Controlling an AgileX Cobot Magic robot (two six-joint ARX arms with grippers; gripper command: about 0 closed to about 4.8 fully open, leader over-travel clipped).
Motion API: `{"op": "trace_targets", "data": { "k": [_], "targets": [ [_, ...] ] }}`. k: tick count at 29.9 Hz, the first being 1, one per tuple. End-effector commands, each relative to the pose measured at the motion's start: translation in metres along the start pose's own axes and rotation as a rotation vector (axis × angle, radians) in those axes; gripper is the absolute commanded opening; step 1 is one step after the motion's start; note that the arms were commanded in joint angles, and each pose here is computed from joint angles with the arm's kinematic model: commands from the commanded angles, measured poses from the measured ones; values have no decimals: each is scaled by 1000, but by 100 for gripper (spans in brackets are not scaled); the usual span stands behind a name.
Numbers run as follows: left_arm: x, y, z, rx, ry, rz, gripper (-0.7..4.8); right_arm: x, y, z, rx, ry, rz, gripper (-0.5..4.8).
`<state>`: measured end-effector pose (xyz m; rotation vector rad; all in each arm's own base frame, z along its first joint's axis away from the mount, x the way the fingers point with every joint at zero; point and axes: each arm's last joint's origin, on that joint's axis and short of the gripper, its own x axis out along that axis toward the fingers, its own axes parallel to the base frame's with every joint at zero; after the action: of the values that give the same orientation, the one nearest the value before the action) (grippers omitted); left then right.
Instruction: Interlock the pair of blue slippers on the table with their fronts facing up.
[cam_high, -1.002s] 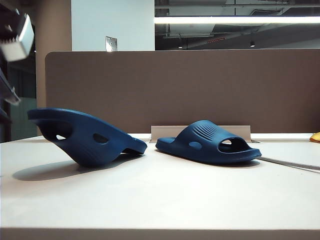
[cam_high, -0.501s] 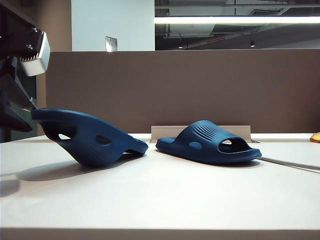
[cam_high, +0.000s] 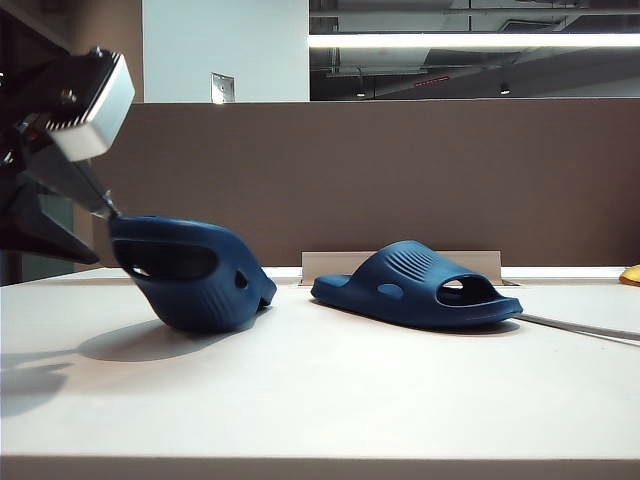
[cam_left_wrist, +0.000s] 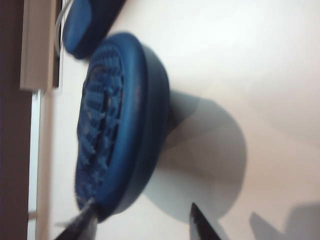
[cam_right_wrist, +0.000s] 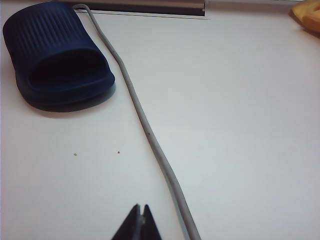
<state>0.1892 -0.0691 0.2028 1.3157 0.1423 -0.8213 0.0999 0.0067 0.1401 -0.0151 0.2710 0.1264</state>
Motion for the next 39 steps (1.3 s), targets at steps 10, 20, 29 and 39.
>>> {"op": "trace_targets", "data": {
  "k": [10, 20, 29, 39],
  "targets": [
    [-1, 9, 0, 11, 30, 97, 244, 0, 0, 1, -1, -14, 0, 9],
    [2, 5, 17, 54, -39, 74, 279, 0, 0, 1, -1, -14, 0, 9],
    [6, 5, 23, 72, -14, 99, 277, 0, 0, 1, -1, -14, 0, 9],
    [17, 1, 31, 74, -29, 84, 149, 0, 0, 1, -1, -14, 0, 9]
  ]
}}
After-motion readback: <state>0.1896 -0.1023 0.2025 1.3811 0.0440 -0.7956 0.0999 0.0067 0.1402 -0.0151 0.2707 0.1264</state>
